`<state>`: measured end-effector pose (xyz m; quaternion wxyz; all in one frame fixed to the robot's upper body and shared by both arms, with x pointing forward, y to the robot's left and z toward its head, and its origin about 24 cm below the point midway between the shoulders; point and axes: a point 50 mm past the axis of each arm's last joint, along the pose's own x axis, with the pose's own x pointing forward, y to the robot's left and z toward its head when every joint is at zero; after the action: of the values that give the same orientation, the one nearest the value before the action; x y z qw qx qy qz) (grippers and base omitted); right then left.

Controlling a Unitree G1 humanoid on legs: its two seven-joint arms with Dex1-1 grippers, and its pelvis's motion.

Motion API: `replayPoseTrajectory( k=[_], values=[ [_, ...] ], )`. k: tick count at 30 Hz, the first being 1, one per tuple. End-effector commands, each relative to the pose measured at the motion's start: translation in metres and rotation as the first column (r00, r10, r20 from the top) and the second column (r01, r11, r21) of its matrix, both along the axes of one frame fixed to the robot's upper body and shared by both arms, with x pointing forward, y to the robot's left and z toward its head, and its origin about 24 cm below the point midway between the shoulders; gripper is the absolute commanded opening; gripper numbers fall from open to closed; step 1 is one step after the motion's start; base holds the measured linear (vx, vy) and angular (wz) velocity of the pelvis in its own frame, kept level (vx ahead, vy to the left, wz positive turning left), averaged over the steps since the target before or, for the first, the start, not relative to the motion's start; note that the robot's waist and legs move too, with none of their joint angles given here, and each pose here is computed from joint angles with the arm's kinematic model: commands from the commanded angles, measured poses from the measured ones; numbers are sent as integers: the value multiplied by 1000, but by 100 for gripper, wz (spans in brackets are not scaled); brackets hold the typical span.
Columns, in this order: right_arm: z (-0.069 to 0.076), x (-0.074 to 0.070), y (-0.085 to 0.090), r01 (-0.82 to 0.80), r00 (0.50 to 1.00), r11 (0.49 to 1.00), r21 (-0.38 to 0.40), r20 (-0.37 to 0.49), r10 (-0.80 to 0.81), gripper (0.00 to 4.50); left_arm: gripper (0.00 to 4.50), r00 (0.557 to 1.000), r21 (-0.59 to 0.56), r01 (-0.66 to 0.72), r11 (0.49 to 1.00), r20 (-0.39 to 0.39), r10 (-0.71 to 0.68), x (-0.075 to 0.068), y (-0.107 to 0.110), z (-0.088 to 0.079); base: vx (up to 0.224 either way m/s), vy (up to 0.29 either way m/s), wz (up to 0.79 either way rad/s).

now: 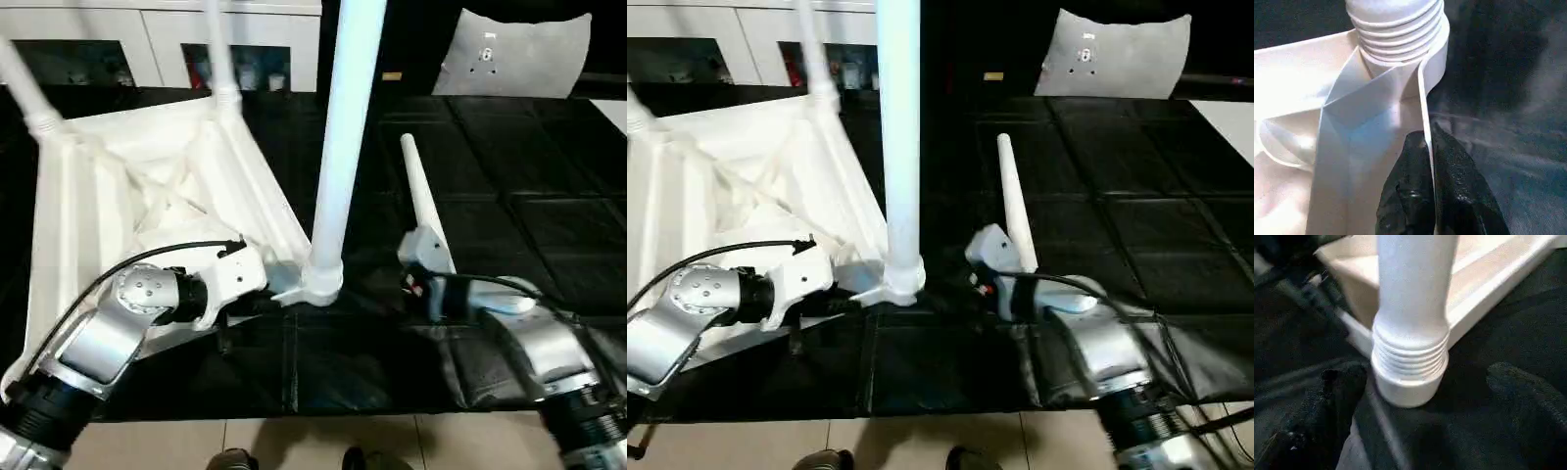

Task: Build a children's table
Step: Rotate leg to tighten

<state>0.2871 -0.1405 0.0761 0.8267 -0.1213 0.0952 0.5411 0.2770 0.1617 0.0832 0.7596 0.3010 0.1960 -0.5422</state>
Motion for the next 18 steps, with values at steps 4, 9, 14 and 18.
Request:
replayPoseTrajectory(
  k=[4, 9, 14, 18],
  values=[
    [2, 0, 3, -82, 996, 997, -13, -20, 82, 449, 0, 984, 58, 167, 984, -68, -163, -10, -12, -11, 0, 0, 0],
    [3, -1, 5, -130, 991, 992, 5, -41, 130, 449, 0, 974, 58, 217, 974, -73, -213, -12, -15, -10, 0, 0, 0],
    [3, 2, 7, -165, 985, 986, 18, -51, 165, 402, 0, 965, 54, 256, 965, -75, -252, -13, -19, -10, 0, 0, 0],
    [1, 0, 10, -193, 978, 981, 30, -72, 194, 376, 0, 962, 57, 267, 962, -74, -262, -13, -21, -10, 0, 0, 0]
  ],
)
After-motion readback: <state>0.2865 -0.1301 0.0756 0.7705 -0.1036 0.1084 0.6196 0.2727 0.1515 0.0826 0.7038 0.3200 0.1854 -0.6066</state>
